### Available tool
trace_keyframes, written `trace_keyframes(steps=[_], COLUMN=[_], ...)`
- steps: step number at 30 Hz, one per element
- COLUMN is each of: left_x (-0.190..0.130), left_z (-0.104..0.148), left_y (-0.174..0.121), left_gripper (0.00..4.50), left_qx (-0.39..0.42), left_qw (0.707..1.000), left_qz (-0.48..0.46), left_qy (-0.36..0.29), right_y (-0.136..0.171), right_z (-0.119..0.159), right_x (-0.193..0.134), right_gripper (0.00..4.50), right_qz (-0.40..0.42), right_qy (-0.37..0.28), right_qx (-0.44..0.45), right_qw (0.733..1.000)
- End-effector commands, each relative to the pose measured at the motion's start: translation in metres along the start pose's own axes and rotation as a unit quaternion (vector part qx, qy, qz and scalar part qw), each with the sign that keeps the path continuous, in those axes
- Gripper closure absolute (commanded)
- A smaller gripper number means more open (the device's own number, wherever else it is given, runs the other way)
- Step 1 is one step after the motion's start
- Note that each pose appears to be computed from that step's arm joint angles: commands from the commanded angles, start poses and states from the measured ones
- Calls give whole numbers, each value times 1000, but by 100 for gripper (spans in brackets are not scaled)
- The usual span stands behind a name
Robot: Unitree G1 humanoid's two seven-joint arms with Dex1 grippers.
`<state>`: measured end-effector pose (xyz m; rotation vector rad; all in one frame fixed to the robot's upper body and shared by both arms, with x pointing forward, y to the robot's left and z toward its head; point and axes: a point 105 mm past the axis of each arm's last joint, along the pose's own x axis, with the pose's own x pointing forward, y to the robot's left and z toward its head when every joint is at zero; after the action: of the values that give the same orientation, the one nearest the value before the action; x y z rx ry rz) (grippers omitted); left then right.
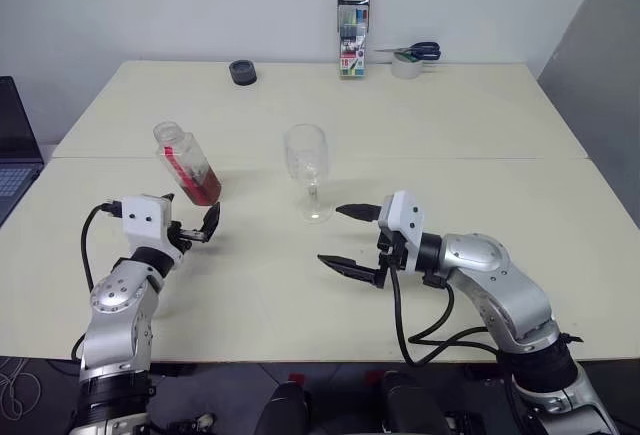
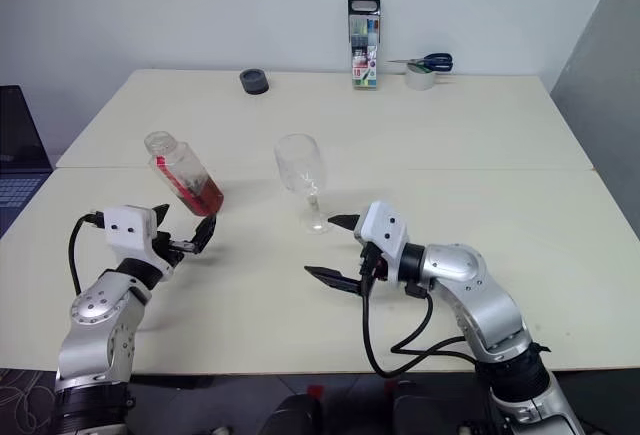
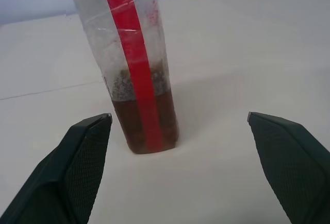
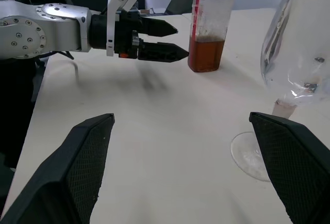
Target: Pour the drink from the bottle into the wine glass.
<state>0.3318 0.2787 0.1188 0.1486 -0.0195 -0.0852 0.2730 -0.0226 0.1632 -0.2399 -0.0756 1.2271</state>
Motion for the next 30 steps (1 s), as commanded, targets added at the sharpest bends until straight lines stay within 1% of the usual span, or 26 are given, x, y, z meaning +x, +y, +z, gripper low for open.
trace_keyframes(steps=[1, 8, 15, 23, 30], left_x=[1, 0, 1, 4, 11], left_z=[11, 7, 2, 3, 10], left_y=[9, 7, 11, 11, 13], left_gripper=[0, 0, 0, 0, 0], left_qx=[7, -5, -4, -4, -5], left_qw=[1000, 1000, 1000, 1000, 1000], left_qz=[11, 14, 15, 19, 19], left_qy=[-14, -10, -7, -11, -17], right_y=[3, 6, 8, 12, 13], right_z=[16, 18, 18, 14, 16], right_x=[1, 1, 2, 5, 9], right_gripper=[3, 3, 3, 3, 3], right_qz=[8, 15, 21, 27, 31], right_qy=[-22, -27, -30, -23, -26], right_qx=[-16, -16, -14, -22, -26], right_qw=[1000, 999, 999, 999, 999])
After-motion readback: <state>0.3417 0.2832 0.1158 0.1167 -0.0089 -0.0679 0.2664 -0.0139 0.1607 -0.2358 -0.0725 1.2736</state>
